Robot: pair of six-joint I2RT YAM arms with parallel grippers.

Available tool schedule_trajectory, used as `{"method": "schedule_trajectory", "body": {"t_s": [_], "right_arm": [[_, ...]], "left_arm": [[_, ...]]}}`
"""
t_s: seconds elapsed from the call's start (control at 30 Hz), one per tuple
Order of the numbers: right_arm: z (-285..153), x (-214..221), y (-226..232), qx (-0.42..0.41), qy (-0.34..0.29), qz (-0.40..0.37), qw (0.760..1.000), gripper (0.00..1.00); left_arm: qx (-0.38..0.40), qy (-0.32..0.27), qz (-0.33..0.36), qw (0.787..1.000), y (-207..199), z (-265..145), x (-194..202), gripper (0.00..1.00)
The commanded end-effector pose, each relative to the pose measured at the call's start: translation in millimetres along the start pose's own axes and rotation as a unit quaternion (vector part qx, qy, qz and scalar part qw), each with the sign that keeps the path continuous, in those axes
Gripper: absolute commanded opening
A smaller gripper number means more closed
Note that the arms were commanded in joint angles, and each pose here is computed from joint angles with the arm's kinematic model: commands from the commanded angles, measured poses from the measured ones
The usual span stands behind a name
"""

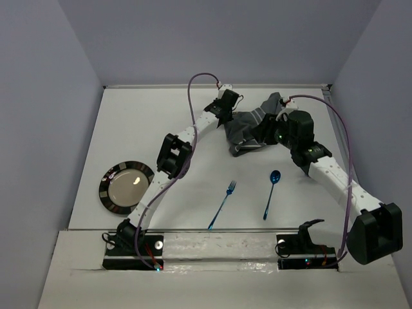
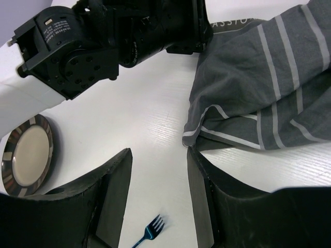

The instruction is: Set the dinner table for one person

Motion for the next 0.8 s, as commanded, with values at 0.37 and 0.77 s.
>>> {"method": "schedule_trajectory", "body": {"t_s": [0.37, 0.77], "right_arm": [[-9.4, -4.8, -1.0, 0.009, -0.039, -0.001, 0.999, 0.67], [39.9, 31.9, -92.2, 0.14, 0.06, 0.058, 0.987, 0.75]], "left_arm": [[0.011, -0.011, -0.073, 0.997, 55.0, -12.6, 5.6, 0.0], [0.024, -0.151, -0.174, 0.973, 134.9, -151.2, -13.7, 0.0]]}}
Point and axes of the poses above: each gripper's point midway between its finger pads, its own z axis out along the fingers, its own y axis along the line the jaws close on, x = y × z, the point moved 4 cm from there along -z, back along the fingers, and after that the axes turned 8 degrees about z, right-handed, at the moved point
